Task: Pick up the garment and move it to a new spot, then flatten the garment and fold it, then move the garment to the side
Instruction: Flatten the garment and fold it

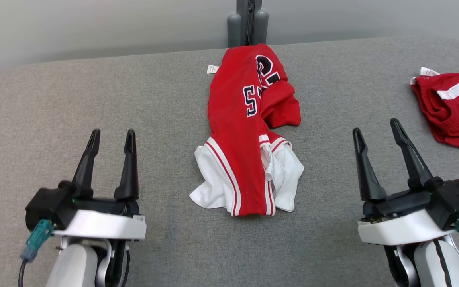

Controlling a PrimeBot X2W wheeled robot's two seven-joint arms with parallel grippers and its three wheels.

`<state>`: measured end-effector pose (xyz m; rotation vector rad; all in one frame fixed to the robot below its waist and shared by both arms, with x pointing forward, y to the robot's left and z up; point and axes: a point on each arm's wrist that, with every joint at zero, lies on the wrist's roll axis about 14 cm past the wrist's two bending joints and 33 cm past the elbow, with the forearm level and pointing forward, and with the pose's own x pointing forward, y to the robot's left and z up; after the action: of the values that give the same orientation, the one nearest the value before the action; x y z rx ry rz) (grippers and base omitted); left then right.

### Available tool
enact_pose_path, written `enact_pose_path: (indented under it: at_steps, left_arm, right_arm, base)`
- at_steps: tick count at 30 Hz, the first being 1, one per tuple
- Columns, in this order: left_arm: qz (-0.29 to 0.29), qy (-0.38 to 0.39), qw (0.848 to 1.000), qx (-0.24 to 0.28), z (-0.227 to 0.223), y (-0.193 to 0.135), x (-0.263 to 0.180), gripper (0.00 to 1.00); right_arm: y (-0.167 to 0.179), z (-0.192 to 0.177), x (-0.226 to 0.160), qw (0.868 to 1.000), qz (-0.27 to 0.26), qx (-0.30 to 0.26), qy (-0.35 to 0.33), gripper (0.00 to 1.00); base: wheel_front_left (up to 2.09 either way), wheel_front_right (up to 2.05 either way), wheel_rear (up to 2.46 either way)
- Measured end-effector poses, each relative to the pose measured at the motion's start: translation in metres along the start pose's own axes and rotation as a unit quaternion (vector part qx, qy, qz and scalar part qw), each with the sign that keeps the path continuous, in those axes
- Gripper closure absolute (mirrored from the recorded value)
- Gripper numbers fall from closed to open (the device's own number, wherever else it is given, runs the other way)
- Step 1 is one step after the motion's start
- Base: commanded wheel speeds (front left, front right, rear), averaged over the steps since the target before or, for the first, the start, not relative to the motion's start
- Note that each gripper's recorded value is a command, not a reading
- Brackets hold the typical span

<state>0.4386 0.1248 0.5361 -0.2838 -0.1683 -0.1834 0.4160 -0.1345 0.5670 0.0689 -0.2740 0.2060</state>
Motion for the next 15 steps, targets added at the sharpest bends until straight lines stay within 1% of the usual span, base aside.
enact_pose_path:
  at_steps: [2,8,15]
  left_arm:
    - [0.007,0.008,1.000,-0.003,-0.005,0.003,-0.008,0.00]
    - [0.000,0.026,1.000,0.015,-0.016,0.002,-0.019,0.00]
    - [-0.005,0.031,1.000,0.000,-0.020,-0.002,-0.021,0.00]
  right_arm:
    - [-0.004,-0.001,-0.004,1.000,-0.007,0.001,0.003,0.00]
    - [-0.006,-0.003,-0.009,1.000,-0.012,0.003,0.008,0.00]
    - [-0.007,-0.004,-0.010,1.000,-0.013,0.003,0.010,0.00]
  base:
    - [0.00,0.00,0.00]
    - [0.00,0.00,0.00]
    - [0.00,0.00,0.00]
